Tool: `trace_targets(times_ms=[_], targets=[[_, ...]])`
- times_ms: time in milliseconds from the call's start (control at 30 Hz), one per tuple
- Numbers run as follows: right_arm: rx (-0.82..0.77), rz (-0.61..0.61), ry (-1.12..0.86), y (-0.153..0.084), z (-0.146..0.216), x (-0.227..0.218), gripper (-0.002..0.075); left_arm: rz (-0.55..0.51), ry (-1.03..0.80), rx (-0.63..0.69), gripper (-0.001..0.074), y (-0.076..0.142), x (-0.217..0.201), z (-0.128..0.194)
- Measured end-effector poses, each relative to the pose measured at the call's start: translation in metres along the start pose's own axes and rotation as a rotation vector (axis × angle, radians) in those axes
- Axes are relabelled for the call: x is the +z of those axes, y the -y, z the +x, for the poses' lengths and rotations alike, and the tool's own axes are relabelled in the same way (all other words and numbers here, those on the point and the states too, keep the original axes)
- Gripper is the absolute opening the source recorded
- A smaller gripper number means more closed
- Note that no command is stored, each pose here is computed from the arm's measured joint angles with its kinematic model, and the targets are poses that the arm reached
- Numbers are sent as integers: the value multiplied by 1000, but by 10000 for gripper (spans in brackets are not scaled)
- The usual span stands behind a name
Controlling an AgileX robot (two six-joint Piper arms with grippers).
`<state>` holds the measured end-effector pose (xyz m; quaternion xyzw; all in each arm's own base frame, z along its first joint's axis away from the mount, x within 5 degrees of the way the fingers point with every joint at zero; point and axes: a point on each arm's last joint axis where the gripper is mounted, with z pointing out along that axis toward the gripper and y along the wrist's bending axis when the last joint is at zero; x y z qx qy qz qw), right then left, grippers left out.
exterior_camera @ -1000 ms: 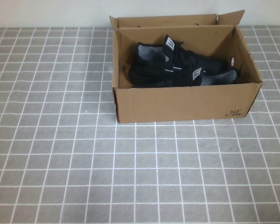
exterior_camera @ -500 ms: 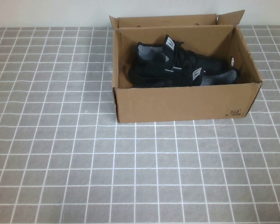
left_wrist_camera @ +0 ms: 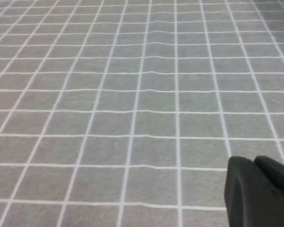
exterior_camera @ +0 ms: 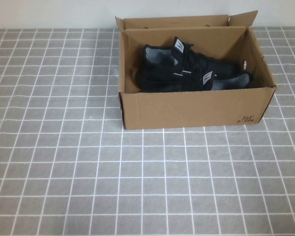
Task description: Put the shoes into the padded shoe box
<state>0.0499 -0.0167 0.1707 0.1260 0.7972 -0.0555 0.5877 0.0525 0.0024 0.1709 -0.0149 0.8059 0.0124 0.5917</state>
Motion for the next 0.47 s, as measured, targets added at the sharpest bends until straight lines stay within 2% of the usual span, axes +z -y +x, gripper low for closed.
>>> trace_targets(times_ms=[233,467], targets=[[0,0,0,0,0,0,-8,75,0,26,-4,4,0,0],[0,0,0,0,0,0,-8,82,0,30,-4,4,0,0]])
